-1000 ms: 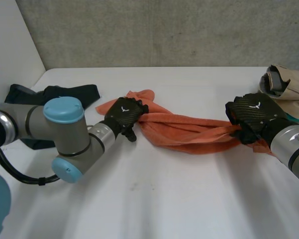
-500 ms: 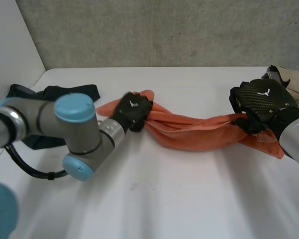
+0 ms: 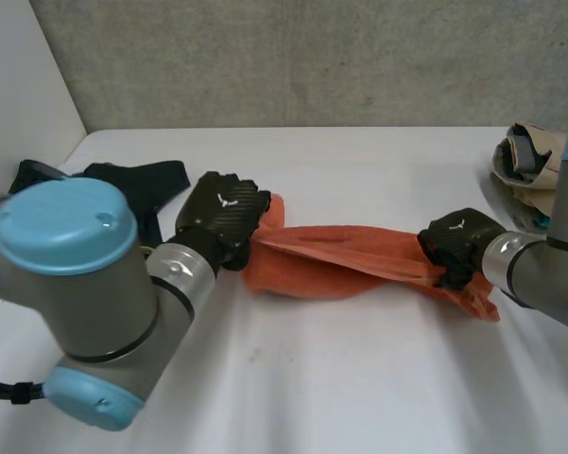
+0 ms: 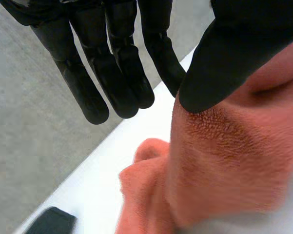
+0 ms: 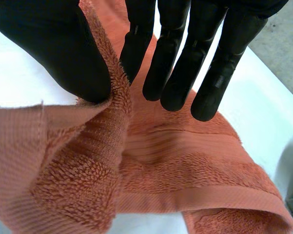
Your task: Fold the laundry.
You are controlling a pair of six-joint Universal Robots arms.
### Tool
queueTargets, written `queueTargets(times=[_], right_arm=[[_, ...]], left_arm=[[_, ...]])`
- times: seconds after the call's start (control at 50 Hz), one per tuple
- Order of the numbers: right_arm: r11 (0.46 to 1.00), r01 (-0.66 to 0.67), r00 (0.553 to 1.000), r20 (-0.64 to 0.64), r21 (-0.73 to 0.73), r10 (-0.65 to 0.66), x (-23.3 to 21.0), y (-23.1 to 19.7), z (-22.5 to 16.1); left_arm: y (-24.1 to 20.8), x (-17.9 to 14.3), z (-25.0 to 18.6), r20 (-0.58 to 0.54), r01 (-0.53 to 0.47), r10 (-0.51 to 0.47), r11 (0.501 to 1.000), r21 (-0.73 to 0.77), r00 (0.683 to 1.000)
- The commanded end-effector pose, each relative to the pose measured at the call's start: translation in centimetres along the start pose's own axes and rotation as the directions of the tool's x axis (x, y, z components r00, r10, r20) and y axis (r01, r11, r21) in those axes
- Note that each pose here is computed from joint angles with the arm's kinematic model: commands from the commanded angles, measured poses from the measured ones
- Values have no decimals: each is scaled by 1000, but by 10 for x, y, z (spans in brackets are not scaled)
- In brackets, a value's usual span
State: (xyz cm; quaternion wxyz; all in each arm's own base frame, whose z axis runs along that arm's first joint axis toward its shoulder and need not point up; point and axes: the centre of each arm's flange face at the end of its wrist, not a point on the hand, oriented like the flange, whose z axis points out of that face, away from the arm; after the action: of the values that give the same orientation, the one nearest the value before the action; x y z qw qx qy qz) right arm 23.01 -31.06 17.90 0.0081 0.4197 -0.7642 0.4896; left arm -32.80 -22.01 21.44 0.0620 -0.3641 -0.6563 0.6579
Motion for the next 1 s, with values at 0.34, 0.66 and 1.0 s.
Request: queueTargets(times=[0.34,0.66,1.0], right_arm=[[686,334,814,-565,646,135,76,-176,-57],[949,115,984,-167,294,-67,-15,-40,-22],[991,31,986,-169,132,-8,3,18,-11]], left_arm=[[-143,-111,49,446,-241,-49,787,568,894],[22,18,-27,87,-133,132,991,6,987],[11,8,-40,69,-128,130,991,-24,989]])
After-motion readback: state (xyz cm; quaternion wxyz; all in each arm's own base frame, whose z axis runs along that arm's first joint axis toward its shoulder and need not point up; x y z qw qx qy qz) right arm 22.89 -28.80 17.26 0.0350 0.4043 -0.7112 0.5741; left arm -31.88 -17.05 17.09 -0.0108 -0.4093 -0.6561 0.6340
